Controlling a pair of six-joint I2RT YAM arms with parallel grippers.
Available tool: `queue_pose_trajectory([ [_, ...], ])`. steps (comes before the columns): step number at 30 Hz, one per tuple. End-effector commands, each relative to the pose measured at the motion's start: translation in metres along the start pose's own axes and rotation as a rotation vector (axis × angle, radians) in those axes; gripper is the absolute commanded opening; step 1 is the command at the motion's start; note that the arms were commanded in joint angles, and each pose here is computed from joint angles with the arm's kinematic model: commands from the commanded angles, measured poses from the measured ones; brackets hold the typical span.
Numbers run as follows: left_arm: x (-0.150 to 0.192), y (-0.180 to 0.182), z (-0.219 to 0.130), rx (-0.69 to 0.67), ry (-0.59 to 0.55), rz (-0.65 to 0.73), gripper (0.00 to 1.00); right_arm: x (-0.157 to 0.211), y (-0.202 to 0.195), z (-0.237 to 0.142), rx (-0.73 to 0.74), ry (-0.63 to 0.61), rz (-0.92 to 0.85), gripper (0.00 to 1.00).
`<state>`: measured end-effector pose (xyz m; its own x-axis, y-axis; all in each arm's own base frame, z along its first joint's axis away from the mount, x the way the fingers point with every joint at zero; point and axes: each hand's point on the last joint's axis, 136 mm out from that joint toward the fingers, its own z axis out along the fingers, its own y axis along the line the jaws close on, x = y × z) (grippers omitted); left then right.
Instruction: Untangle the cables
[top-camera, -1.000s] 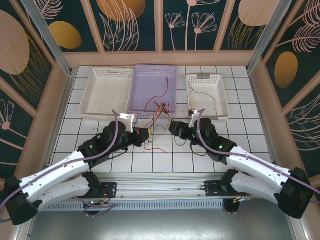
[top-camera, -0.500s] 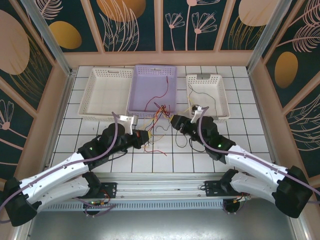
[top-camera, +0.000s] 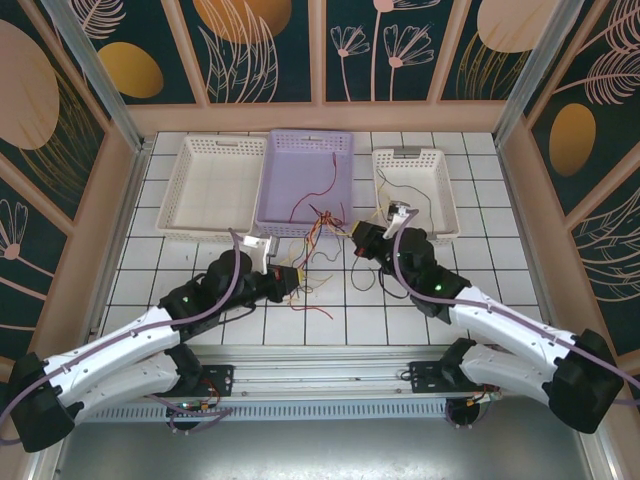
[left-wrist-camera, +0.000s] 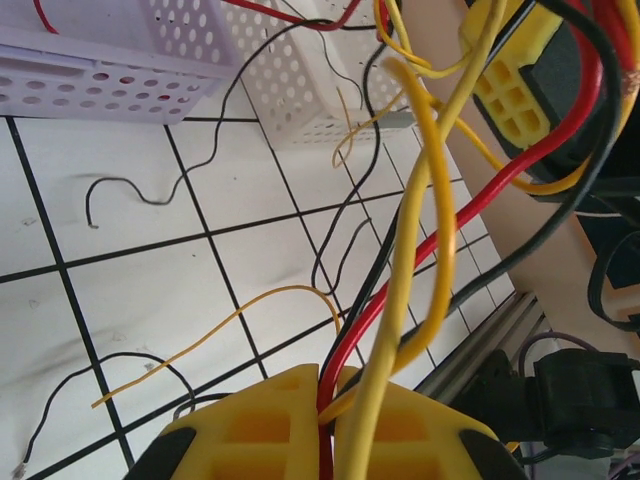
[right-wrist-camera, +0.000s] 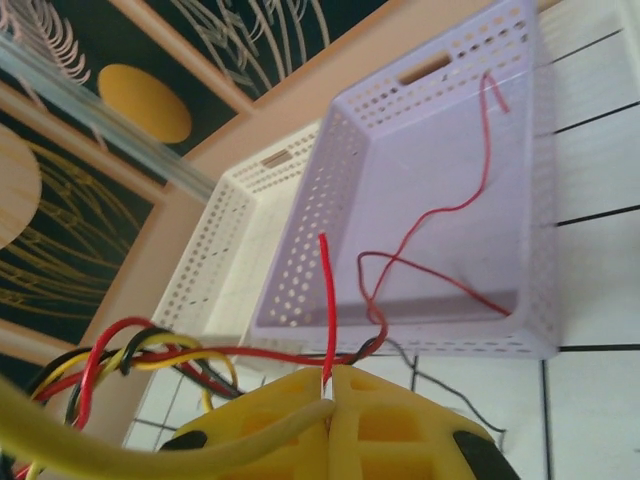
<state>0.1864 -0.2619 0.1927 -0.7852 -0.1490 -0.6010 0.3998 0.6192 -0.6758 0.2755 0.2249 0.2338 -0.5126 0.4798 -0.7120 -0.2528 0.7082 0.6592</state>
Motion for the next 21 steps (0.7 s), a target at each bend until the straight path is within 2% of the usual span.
queue_pose_trajectory([
  [1, -0.001, 0.005, -0.006, -0.018, -0.021, 0.030, 0.00, -0.044, -0.013, -0.021, 0.109, -0.155, -0.028, 0.00],
  [6, 0.001, 0.024, -0.015, -0.107, -0.034, 0.038, 0.00, -0.086, -0.053, -0.052, 0.287, -0.254, -0.018, 0.00],
  [12, -0.001, 0.047, -0.029, -0.235, -0.059, 0.049, 0.00, -0.117, -0.084, -0.082, 0.429, -0.307, -0.021, 0.00],
  [19, -0.002, 0.075, -0.041, -0.390, -0.089, 0.044, 0.00, -0.149, -0.096, -0.119, 0.524, -0.403, -0.021, 0.00],
  [21, -0.001, 0.076, -0.036, -0.389, -0.081, 0.045, 0.02, -0.151, -0.089, -0.118, 0.482, -0.397, -0.019, 0.00],
])
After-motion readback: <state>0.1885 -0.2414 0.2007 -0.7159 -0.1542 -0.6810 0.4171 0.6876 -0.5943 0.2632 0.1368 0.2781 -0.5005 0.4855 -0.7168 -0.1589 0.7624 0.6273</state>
